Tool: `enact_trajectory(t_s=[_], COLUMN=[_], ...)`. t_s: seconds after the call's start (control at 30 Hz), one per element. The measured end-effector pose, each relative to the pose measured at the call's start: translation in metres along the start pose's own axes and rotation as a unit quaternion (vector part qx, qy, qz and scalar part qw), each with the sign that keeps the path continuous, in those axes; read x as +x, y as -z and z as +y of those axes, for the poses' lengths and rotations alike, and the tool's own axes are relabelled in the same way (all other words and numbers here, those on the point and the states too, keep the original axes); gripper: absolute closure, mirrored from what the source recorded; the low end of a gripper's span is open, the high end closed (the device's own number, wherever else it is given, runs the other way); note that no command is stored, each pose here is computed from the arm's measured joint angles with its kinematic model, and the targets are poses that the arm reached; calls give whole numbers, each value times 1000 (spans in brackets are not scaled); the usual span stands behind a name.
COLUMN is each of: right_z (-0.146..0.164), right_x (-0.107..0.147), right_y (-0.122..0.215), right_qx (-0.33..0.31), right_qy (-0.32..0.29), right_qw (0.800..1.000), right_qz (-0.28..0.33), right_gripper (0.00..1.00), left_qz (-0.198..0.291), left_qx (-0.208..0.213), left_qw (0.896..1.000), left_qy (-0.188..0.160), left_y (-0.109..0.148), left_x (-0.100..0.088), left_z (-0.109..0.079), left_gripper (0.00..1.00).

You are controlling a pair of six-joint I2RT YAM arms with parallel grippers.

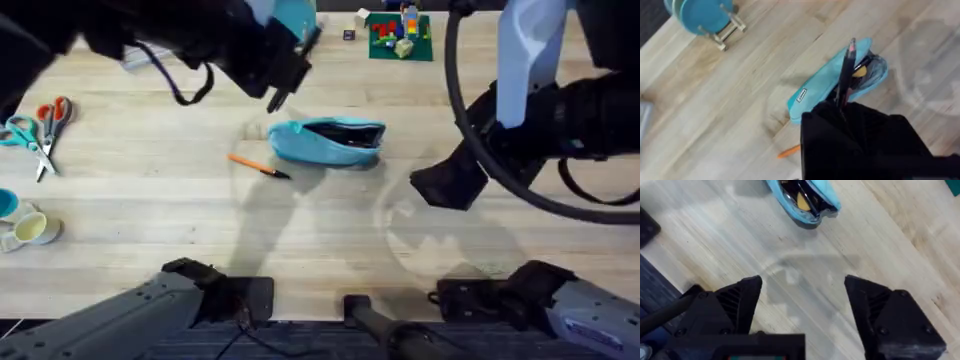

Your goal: Unzip the bag, pick up the pens from the table one at a time and place them inside, then zip the bag closed.

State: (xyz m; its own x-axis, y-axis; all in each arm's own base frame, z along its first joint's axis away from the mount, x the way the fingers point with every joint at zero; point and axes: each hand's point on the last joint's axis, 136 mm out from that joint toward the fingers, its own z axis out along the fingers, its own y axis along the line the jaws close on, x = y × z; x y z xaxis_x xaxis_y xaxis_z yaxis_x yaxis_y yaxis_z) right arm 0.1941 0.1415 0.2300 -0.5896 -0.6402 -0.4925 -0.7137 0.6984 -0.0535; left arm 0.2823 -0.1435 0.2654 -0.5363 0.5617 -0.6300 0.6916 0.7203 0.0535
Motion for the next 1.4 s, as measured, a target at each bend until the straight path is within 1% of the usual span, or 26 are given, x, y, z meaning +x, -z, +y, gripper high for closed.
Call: enact_trajectory(t_s=[0.1,0.27,0.4,0.53,0.63,0.73,0.97,1.1,1.3,1.4], right_z=[0,0,0,0,0,0,0,0,0,0], right_x=[0,0,0,0,0,0,0,0,0,0], right_y=[0,0,0,0,0,0,0,0,0,0], right_qx=[0,0,0,0,0,0,0,0,0,0], right_qy=[0,0,0,0,0,0,0,0,0,0], right_qw=[1000,1000,1000,1000,1000,1000,1000,1000,1000,1000], right_qz=[0,0,0,0,0,0,0,0,0,0], right_gripper=[4,4,3,3,3,3,6,4,3,4], left_qz=[4,3,-4,-19,-30,-34,-16,-9,-15,-9], left_qx=[11,14,25,48,64,81,115,124,137,153], left_qw=[998,991,983,974,969,966,955,952,948,946], left_qy=[-54,-131,-183,-221,-237,-243,-272,-279,-285,-286], left_y=[-5,-5,-5,-4,-4,-7,-32,-41,-53,-62], left_x=[-1,-2,-4,-7,-9,-10,-5,-3,-7,-4], left_z=[-7,-10,-14,-23,-29,-33,-35,-35,-36,-38], left_gripper=[959,959,959,959,959,959,958,958,958,958])
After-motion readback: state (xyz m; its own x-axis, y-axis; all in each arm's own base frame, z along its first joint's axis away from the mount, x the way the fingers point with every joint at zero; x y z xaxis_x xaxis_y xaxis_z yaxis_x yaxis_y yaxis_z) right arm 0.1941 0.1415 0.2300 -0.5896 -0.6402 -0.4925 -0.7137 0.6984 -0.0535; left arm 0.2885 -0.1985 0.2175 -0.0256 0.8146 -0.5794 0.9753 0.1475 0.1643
